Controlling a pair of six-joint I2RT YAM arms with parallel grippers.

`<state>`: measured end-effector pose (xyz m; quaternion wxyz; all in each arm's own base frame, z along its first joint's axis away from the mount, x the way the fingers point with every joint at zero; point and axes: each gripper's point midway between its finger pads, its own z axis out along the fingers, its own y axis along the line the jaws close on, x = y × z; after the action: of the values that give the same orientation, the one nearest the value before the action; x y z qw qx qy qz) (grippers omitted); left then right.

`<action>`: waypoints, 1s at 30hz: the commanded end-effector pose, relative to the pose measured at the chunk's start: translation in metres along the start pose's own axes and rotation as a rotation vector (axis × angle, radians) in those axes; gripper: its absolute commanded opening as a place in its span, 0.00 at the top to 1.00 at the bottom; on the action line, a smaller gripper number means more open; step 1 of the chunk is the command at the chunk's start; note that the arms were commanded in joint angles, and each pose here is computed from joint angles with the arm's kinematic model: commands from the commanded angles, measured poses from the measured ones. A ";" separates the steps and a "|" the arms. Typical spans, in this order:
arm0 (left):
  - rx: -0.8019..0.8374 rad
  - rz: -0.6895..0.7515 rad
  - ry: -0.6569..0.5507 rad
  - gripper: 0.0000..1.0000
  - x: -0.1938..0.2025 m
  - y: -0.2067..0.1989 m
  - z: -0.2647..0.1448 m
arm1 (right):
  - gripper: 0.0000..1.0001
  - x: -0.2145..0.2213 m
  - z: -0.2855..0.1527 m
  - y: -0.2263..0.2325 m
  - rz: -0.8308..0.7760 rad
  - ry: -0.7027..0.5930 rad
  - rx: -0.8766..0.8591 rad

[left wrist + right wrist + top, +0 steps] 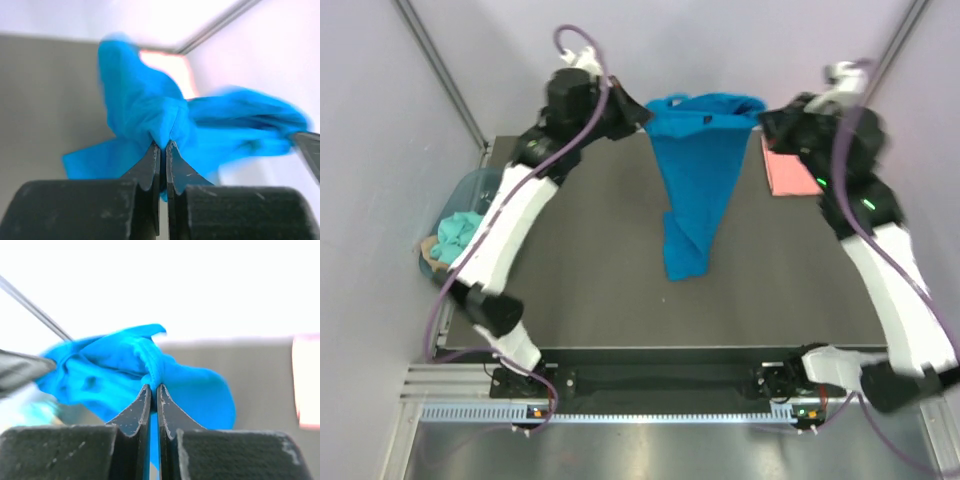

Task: Fold and stack the t-shirts
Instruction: Flatten the tshirt out

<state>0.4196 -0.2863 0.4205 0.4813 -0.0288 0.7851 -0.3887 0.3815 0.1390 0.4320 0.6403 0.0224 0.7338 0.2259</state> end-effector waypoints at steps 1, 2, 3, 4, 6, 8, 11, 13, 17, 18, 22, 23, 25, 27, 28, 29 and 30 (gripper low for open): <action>0.109 -0.064 -0.092 1.00 -0.016 -0.041 -0.067 | 1.00 -0.071 -0.110 0.021 0.023 -0.222 -0.059; 0.074 -0.077 -0.031 1.00 0.014 -0.022 -0.062 | 1.00 -0.052 -0.114 0.017 0.046 -0.182 -0.058; 0.095 -0.085 -0.018 1.00 0.027 -0.024 -0.066 | 1.00 -0.037 -0.122 0.014 0.061 -0.147 -0.058; 0.113 -0.085 -0.026 1.00 0.034 -0.026 -0.088 | 1.00 -0.019 -0.129 0.019 0.074 -0.104 -0.104; 0.029 -0.113 0.085 1.00 0.097 0.015 -0.085 | 1.00 0.039 -0.140 0.011 0.131 0.000 -0.131; -0.024 -0.142 0.172 1.00 0.153 0.053 -0.097 | 1.00 0.108 -0.147 0.001 0.204 0.122 -0.160; -0.153 -0.165 0.276 1.00 0.229 0.114 -0.114 | 1.00 0.197 -0.157 -0.011 0.302 0.274 -0.191; -0.258 -0.183 0.334 0.99 0.266 0.151 -0.127 | 1.00 0.232 -0.167 -0.021 0.337 0.318 -0.179; -0.393 -0.217 0.470 0.75 0.334 0.205 -0.158 | 1.00 0.318 -0.186 -0.055 0.390 0.514 -0.051; -0.398 -0.210 0.462 0.65 0.334 0.208 -0.160 | 0.98 0.324 -0.190 -0.057 0.388 0.532 -0.040; -0.361 -0.130 0.375 0.42 0.305 0.197 -0.158 | 0.87 0.332 -0.204 -0.064 0.355 0.598 0.000; -0.330 -0.105 0.345 0.40 0.289 0.186 -0.152 | 0.89 0.329 -0.207 -0.063 0.343 0.606 0.003; -0.307 -0.040 0.344 0.39 0.279 0.180 -0.140 | 0.96 0.326 -0.208 -0.064 0.335 0.615 0.019; -0.269 -0.004 0.340 0.39 0.262 0.163 -0.128 | 0.89 0.327 -0.211 -0.070 0.330 0.631 0.061; -0.269 0.007 0.368 0.39 0.264 0.163 -0.119 | 0.79 0.329 -0.211 -0.077 0.321 0.635 0.105; -0.221 0.013 0.369 0.40 0.257 0.149 -0.112 | 0.70 0.326 -0.213 -0.078 0.316 0.642 0.124; -0.196 0.033 0.380 0.41 0.256 0.145 -0.107 | 0.65 0.323 -0.213 -0.080 0.309 0.642 0.140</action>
<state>0.2265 -0.2113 0.1415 0.2933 -0.0429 0.9139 -0.2773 0.1404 0.1192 0.1096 0.3255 0.0940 0.8917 0.3002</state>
